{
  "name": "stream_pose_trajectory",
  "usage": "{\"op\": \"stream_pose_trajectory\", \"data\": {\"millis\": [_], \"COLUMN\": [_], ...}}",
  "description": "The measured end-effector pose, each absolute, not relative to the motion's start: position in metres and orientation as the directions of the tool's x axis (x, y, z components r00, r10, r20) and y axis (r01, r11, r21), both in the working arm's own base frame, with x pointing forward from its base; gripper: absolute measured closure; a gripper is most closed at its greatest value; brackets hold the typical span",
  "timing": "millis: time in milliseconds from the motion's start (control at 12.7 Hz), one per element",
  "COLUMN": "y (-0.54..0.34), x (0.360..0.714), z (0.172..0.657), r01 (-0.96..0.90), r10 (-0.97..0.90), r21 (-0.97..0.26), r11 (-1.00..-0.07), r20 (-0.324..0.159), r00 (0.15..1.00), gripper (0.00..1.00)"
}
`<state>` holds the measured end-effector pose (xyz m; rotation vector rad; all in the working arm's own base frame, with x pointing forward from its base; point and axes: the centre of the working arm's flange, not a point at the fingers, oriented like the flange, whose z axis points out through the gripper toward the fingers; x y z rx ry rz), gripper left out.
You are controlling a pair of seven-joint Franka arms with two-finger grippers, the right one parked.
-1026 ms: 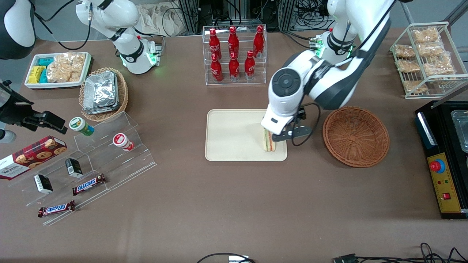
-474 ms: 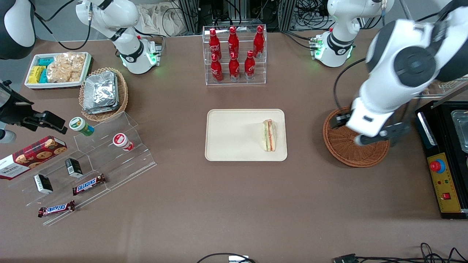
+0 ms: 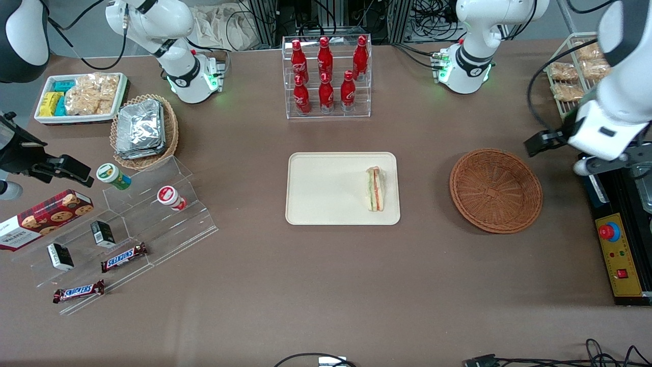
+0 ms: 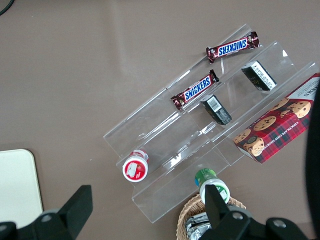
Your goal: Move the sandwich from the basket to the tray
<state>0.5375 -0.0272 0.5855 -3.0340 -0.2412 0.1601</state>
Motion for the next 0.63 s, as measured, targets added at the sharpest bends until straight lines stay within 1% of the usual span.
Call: {"op": "stream_pose_trajectory", "data": {"millis": [158, 395, 632], "y": [-0.001, 0.012, 0.015], "x": [0.532, 0.533, 0.535], "z": [0.586, 0.586, 0.586], "r01": [0.115, 0.137, 0.151], "r10": [0.121, 0.136, 0.15], "r21": [-0.079, 0.0, 0.036], "r11": [-0.99, -0.991, -0.988], "r20": [-0.074, -0.048, -0.036], "r00": [0.99, 0.989, 0.988], "gripper": [0.0, 0.0, 0.0]}}
